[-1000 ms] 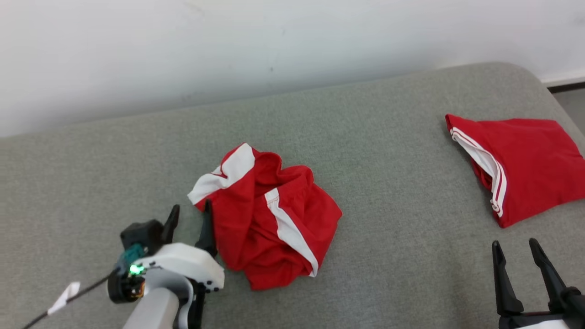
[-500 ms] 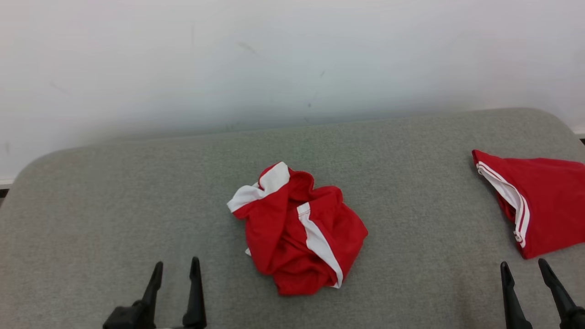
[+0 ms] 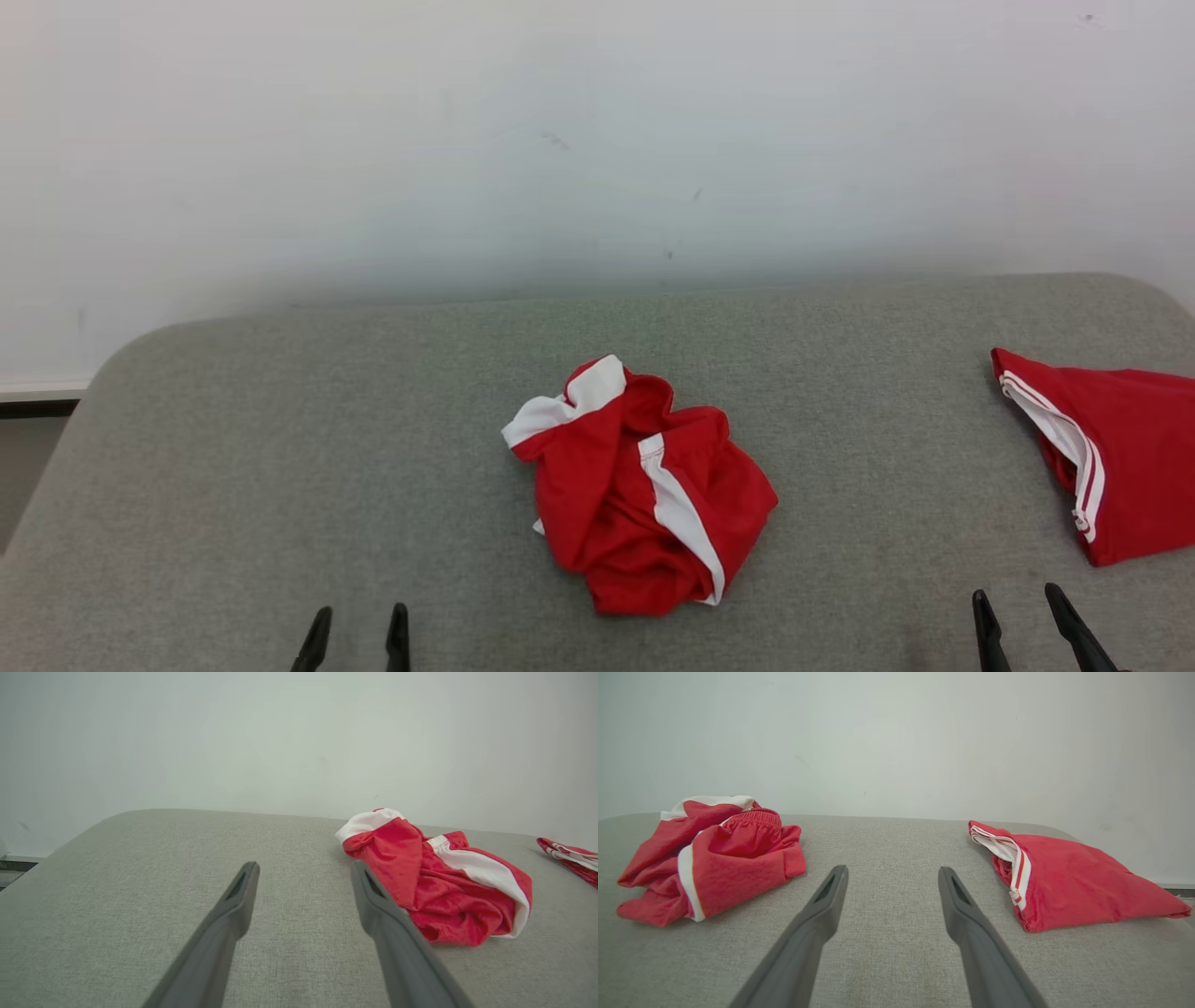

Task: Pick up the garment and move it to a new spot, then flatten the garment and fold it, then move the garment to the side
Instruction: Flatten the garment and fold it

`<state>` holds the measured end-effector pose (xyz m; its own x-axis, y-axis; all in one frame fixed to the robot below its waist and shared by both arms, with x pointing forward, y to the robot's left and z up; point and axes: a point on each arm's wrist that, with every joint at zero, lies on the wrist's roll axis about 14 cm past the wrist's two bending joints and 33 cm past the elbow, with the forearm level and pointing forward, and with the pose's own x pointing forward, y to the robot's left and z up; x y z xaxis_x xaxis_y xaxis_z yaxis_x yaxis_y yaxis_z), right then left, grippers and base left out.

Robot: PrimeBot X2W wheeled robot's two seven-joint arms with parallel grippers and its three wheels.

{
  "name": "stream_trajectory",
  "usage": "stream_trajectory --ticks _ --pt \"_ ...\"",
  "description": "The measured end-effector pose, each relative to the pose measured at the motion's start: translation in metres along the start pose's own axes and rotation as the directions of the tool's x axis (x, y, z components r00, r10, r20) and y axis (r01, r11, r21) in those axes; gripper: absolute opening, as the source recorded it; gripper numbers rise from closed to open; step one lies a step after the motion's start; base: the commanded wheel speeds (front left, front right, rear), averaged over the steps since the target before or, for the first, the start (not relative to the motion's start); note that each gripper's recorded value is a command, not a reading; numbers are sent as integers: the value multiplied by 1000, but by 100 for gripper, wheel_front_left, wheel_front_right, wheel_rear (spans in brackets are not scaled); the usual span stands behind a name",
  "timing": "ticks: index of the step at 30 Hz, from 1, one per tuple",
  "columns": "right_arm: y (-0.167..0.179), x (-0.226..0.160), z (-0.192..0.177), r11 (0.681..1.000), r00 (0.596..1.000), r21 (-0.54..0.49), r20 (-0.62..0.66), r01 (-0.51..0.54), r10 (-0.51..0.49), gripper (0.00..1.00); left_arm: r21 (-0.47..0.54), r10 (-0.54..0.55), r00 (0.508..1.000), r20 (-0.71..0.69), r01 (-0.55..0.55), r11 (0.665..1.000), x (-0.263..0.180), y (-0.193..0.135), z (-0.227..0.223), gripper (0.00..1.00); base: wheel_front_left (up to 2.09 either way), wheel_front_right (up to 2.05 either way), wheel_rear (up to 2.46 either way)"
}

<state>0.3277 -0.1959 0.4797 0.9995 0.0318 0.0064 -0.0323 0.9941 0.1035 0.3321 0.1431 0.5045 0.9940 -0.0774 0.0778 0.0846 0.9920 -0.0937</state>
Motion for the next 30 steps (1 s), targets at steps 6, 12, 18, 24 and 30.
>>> stream_trajectory --ticks 6,12,18,24,30 --pt "8 2 -2 1000 1000 6 -6 -20 20 100 5 13 1000 -5 -13 1000 -4 6 -1 100 0 0 0" --pt "10 4 -3 1000 1000 7 -10 -29 29 100 -1 21 1000 -13 -21 1000 -6 7 -4 100 0 0 0" --pt "11 4 -5 999 999 9 -16 -32 32 100 -1 23 999 -23 -23 1000 -7 8 -7 100 0 0 0" --pt "12 4 -6 999 999 10 -19 -32 32 100 0 25 999 -26 -25 1000 -7 8 -8 100 0 0 0" --pt "11 3 -5 999 999 10 -14 -30 30 100 -16 -46 999 10 46 999 7 -11 3 100 0 0 0"
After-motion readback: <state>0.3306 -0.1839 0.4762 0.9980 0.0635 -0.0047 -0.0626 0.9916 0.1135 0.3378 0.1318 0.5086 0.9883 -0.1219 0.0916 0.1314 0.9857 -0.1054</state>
